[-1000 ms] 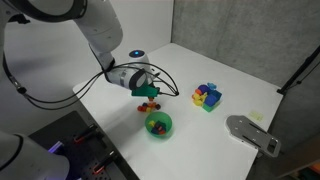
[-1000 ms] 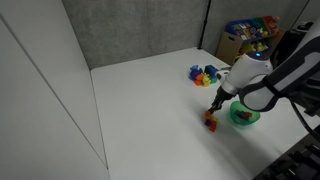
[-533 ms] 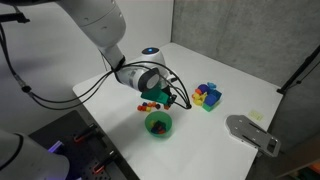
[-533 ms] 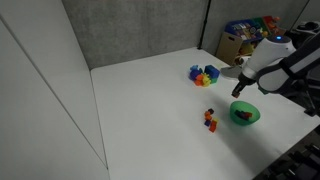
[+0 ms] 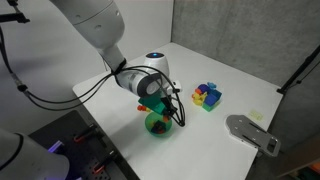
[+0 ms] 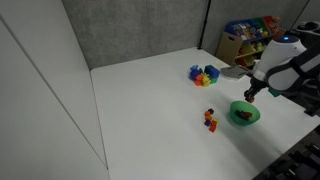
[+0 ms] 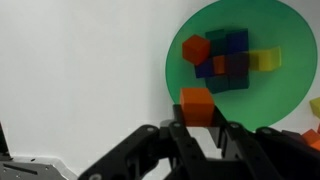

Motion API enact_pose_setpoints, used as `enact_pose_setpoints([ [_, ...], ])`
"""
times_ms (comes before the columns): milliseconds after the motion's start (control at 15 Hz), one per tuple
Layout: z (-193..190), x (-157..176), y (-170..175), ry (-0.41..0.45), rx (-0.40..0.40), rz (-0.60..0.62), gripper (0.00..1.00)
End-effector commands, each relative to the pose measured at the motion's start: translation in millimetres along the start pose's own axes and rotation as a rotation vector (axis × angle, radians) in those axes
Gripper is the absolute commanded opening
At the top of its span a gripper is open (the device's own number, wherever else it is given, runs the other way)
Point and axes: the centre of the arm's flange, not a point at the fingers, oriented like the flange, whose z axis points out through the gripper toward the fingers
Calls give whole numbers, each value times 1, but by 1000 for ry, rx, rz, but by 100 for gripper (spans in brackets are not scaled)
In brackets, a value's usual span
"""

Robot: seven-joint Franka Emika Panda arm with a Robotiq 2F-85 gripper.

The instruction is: Pick up one small orange block from the table and put it in the green bowl

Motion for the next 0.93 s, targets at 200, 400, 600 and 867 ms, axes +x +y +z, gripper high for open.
enact_pose_setpoints([
  [200,-17,-19,-13,-18,22,-5,77],
  [400,-41,-19,-11,-1,22,19,99],
  [600,-69,-22,-7,-14,48,47,100],
  [867,-116,-26,-7,-44,98,80,100],
])
